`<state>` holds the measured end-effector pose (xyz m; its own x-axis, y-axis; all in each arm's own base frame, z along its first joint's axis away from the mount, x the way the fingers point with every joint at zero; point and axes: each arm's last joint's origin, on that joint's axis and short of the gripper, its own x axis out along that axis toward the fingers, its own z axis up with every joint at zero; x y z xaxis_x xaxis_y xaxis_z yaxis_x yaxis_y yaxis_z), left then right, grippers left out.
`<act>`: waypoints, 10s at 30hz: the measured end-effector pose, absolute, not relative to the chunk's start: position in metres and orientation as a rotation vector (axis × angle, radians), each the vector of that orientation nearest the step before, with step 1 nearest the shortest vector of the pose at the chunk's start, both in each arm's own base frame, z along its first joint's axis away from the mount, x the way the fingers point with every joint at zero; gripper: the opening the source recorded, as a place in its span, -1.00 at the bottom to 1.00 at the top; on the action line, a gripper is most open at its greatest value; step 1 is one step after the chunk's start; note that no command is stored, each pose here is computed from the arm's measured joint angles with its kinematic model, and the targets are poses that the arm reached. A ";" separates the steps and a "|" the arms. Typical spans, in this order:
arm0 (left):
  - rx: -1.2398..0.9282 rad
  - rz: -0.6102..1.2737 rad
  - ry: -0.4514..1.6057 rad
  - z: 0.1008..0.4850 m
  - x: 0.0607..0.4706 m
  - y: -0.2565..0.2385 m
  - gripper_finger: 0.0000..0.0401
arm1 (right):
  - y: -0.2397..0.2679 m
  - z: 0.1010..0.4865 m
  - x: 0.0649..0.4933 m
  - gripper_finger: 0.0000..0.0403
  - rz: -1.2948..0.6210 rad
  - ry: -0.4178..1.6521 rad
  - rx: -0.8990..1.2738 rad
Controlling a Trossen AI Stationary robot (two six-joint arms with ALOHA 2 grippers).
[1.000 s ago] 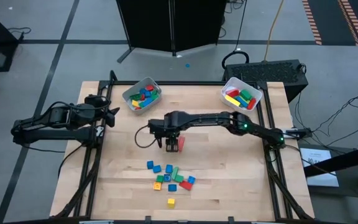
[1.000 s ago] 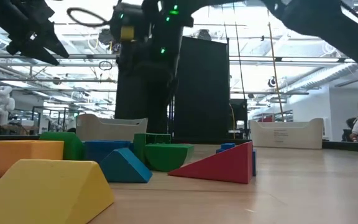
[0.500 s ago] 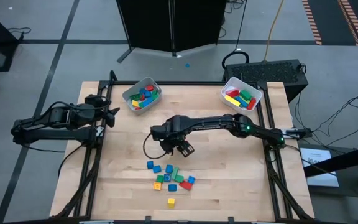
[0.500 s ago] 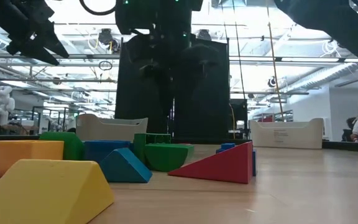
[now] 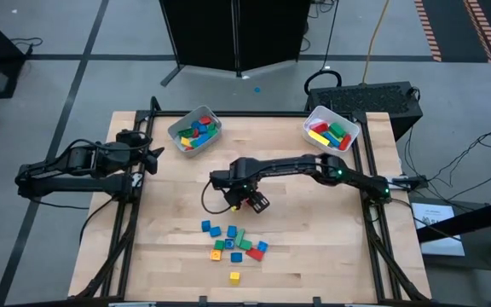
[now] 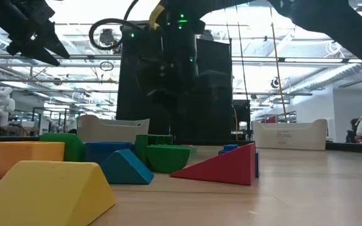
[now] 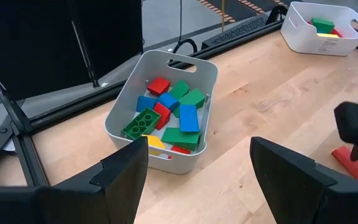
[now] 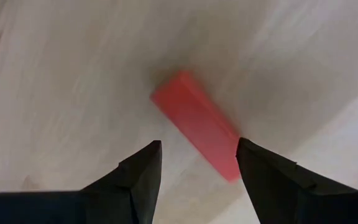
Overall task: Sort blocks by size
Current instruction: Put the rectangular red block into the white bin, then put the triangular red block into the gray bin, then put the 4 stud green game piece into the gray bin, then put the half cylindrical blue block into the gray bin
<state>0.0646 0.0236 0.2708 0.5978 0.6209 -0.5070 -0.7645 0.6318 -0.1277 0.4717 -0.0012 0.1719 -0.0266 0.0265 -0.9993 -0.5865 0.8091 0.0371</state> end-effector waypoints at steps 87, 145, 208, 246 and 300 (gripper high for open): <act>-0.358 0.872 0.418 0.271 0.064 0.025 0.40 | 0.147 0.212 0.346 0.05 -0.181 1.036 0.509; -0.361 0.845 0.432 0.271 0.064 0.024 0.40 | 0.204 0.144 0.364 -0.24 -0.328 1.371 0.128; -0.362 0.861 0.427 0.271 0.064 0.024 0.40 | -0.165 0.244 0.540 0.28 -0.367 0.455 0.304; -0.361 0.853 0.432 0.271 0.064 0.024 0.40 | 0.116 0.163 0.494 0.01 0.686 1.318 -0.292; -0.358 0.868 0.425 0.271 0.064 0.024 0.40 | -0.189 0.240 0.540 0.41 -0.378 0.397 0.190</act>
<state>0.0638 0.0245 0.2708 0.5727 0.6529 -0.4957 -0.7920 0.5968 -0.1288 0.5399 -0.1887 0.2401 0.8538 -0.3209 -0.4100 0.3940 0.9130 0.1061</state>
